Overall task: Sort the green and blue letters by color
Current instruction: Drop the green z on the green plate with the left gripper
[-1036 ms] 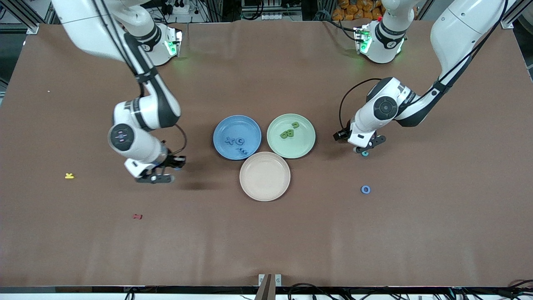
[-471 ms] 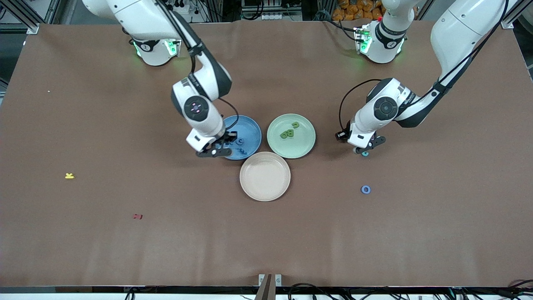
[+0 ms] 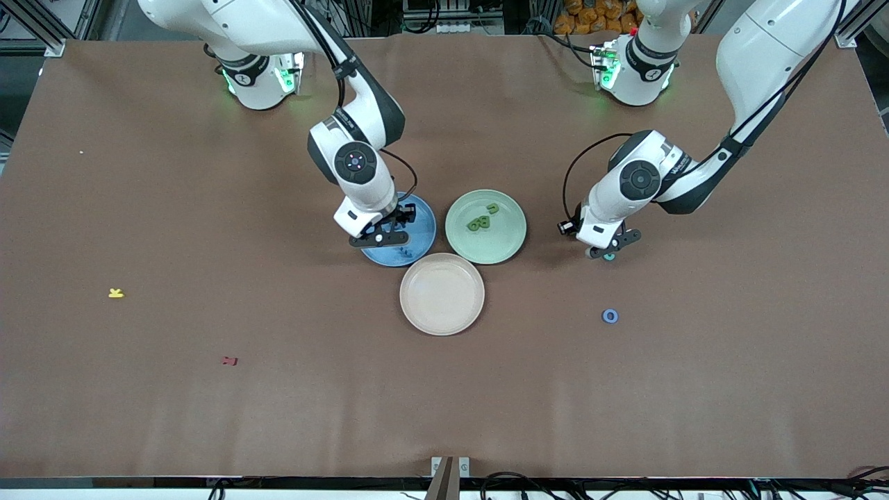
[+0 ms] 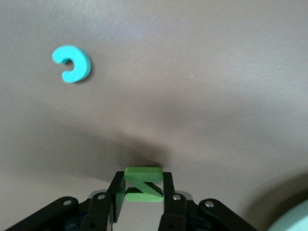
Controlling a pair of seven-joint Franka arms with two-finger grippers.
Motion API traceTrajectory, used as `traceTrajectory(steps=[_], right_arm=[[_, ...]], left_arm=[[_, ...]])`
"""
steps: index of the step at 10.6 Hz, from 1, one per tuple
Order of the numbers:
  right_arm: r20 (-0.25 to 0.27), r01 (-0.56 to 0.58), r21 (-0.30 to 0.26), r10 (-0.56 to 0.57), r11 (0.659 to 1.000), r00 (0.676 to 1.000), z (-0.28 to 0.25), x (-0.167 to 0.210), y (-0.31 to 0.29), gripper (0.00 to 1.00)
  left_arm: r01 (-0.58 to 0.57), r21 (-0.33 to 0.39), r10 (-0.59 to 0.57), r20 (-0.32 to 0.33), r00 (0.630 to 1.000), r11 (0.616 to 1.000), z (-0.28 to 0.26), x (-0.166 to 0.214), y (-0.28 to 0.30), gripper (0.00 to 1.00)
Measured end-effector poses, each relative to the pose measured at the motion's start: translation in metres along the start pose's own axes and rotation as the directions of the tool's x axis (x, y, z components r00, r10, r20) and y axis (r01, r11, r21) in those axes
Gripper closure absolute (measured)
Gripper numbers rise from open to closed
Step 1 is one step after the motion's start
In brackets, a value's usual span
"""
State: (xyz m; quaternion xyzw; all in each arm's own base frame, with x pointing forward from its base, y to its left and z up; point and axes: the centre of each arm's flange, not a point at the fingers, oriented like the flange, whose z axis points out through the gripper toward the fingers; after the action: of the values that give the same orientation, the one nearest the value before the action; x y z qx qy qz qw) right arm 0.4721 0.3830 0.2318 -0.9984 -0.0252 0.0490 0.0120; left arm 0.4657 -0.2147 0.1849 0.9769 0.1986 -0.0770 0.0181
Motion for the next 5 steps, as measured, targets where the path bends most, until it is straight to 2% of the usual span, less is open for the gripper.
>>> traceTrajectory(steps=[2, 3, 5], right_arm=[[-0.01, -0.059, 0.009, 0.059, 0.998, 0.998, -0.008, 0.024, 0.034, 0.06], [-0.019, -0.083, 0.018, 0.084, 0.996, 0.996, -0.015, 0.043, 0.066, 0.0], [-0.043, -0.116, 0.037, 0.118, 0.993, 0.992, -0.033, 0.084, 0.156, 0.0]], left_arm=[[-0.025, 0.015, 0.025, -0.024, 0.999, 1.0, -0.033, 0.007, 0.027, 0.64], [-0.04, 0.012, 0.04, -0.042, 0.998, 0.999, -0.054, 0.008, 0.043, 0.65], [-0.08, -0.015, 0.078, -0.076, 0.994, 0.997, -0.085, 0.0, 0.075, 0.65]])
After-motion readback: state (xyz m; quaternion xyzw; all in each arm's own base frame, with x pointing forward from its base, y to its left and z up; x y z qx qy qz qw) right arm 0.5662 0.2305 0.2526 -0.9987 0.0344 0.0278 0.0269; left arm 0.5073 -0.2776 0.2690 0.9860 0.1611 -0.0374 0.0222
